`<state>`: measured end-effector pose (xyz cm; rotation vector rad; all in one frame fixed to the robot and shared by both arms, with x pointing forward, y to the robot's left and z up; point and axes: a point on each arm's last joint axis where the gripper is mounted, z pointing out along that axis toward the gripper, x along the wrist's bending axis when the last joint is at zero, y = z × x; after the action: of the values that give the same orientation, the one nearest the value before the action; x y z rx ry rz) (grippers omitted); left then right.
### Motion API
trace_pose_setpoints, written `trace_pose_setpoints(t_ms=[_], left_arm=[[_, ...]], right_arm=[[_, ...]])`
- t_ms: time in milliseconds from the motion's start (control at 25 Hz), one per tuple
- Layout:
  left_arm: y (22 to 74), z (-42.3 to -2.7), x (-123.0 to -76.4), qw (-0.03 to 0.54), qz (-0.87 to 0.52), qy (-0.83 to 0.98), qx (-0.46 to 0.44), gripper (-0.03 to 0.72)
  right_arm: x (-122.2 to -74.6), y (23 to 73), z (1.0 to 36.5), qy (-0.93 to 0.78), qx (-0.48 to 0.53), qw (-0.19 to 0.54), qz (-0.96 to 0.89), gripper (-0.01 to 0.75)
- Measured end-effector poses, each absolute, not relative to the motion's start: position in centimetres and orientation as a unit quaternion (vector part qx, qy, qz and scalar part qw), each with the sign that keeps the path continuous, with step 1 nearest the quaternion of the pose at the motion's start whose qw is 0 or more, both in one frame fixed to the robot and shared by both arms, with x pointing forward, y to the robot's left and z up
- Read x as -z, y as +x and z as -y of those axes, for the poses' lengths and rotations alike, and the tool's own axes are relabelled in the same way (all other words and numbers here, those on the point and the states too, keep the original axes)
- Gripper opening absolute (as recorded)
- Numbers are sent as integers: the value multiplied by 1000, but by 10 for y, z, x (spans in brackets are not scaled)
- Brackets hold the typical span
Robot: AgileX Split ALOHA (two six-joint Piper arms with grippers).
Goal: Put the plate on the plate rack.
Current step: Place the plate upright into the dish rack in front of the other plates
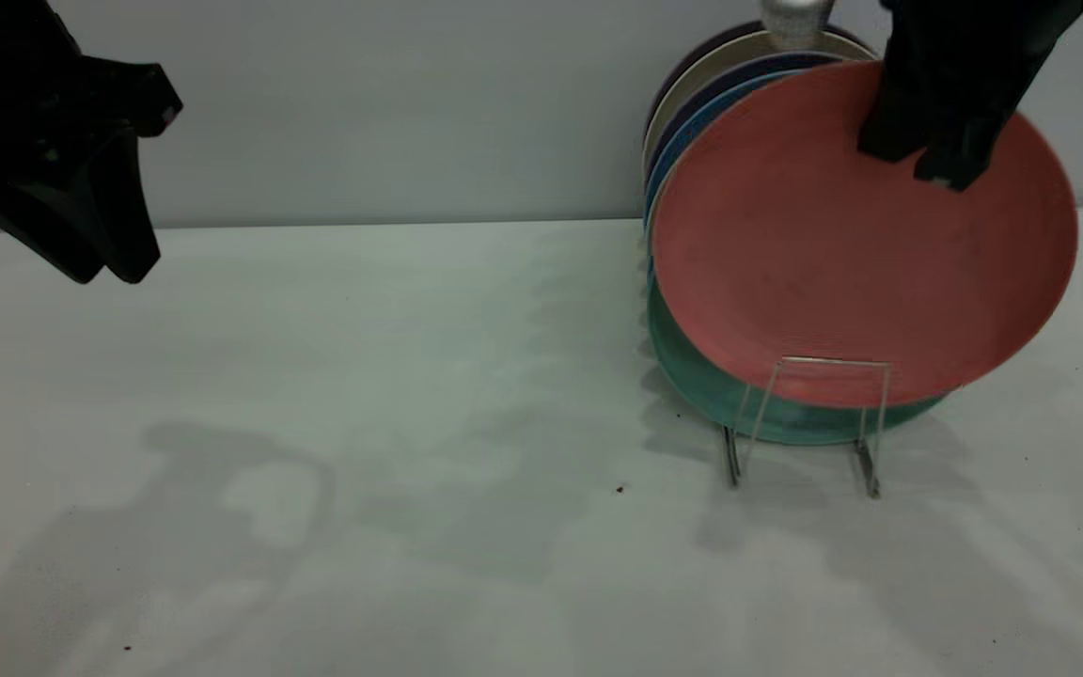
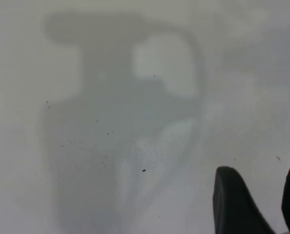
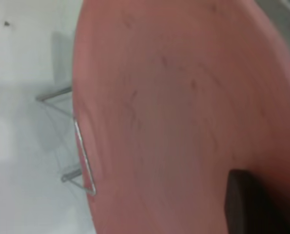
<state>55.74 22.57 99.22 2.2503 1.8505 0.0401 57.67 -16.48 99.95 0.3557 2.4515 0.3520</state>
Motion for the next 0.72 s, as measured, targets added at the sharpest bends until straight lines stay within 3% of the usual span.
trace_pose_setpoints(t_ms=[520,720], left_arm=[[557,-225,-992,115,-632,766,-12,285],[557,-225,-992,117,-633,765,-10,285]], right_arm=[[-963,587,160,135,-121,285,-941,105],[-962,586,160,156,-131,274,-940,201]])
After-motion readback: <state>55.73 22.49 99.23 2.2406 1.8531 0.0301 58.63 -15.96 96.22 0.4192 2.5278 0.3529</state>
